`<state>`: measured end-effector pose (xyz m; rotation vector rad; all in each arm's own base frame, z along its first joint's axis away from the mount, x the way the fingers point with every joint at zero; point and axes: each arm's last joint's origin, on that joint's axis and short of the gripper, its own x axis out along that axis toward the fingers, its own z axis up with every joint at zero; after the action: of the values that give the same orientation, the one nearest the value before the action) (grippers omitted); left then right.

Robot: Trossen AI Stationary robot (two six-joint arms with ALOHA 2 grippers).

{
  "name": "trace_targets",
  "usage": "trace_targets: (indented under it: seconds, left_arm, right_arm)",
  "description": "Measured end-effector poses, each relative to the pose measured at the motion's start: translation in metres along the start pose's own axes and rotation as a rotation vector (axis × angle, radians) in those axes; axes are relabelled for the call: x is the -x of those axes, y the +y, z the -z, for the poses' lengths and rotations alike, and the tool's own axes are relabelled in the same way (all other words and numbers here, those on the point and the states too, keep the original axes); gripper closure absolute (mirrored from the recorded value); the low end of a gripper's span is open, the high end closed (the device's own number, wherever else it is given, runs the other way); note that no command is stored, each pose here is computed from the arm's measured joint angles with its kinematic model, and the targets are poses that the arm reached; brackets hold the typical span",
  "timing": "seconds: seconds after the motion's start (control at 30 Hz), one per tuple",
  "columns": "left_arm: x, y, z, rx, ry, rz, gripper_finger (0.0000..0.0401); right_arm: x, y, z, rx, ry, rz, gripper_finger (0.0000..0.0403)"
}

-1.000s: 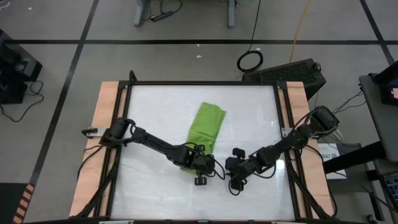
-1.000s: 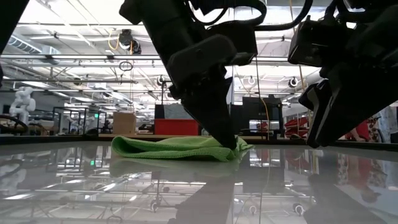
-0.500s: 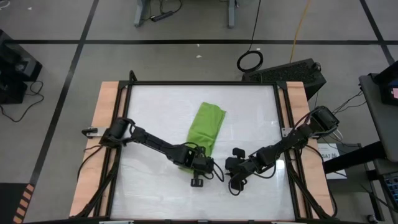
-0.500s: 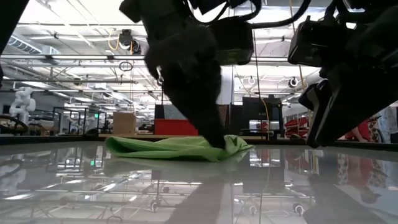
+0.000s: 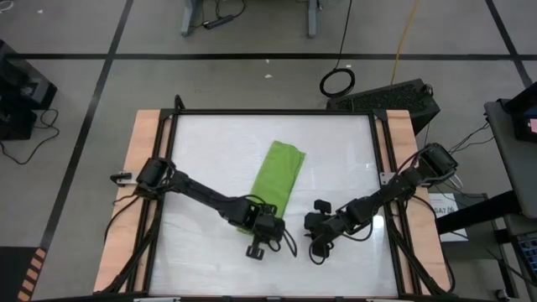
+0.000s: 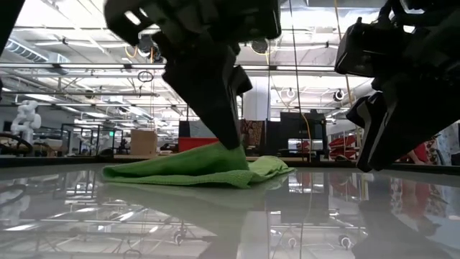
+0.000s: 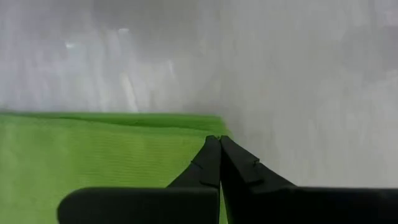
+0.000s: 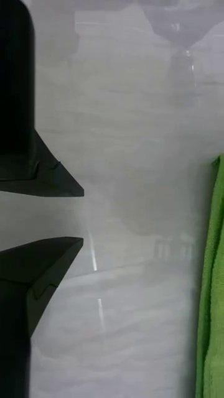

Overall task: Roll towel into tight, uniform cylinder
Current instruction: Roll the green towel

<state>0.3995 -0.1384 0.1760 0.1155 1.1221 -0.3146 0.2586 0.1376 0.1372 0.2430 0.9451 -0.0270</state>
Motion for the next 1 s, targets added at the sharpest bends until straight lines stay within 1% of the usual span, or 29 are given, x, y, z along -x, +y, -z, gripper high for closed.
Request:
trace_targets:
  seconds: [0.13,0.2,0.33,0.53,0.6,0.67,0.83,0.9,1.0]
  left_arm:
    - [0.0,0.003,-0.001,0.007,-0.005,0.001,0.04]
    - [0.0,0.002,-0.001,0.006,-0.008,0.004,0.0401]
    - [0.0,0.0,-0.003,0.021,-0.023,0.048,0.0401]
    - [0.0,0.001,-0.003,0.021,-0.032,0.05,0.0401]
    - [0.0,0.0,-0.005,0.02,-0.043,0.052,0.0401]
    - [-0.001,0.0,-0.004,0.019,-0.04,0.067,0.0401]
    - [-0.018,-0.001,0.0,0.023,-0.005,0.139,0.0401]
    - [-0.025,0.0,0.001,0.028,0.004,0.163,0.0394]
    - [-0.033,-0.001,0.001,0.03,-0.001,0.186,0.0371]
  right_arm:
    - [-0.001,-0.006,-0.003,-0.035,-0.003,0.018,0.0298]
    - [-0.002,-0.011,-0.005,-0.075,-0.005,0.051,0.0298]
    - [-0.004,-0.025,-0.012,-0.15,-0.025,0.124,0.0298]
    - [-0.008,-0.054,-0.027,-0.234,-0.048,0.193,0.0298]
    - [-0.009,-0.061,-0.031,-0.242,-0.062,0.206,0.0298]
    - [-0.009,-0.065,-0.036,-0.237,-0.084,0.194,0.0298]
    - [-0.01,-0.067,-0.044,-0.226,-0.129,0.156,0.0298]
    - [-0.01,-0.067,-0.045,-0.223,-0.133,0.156,0.0298]
    - [-0.01,-0.067,-0.044,-0.211,-0.13,0.157,0.0298]
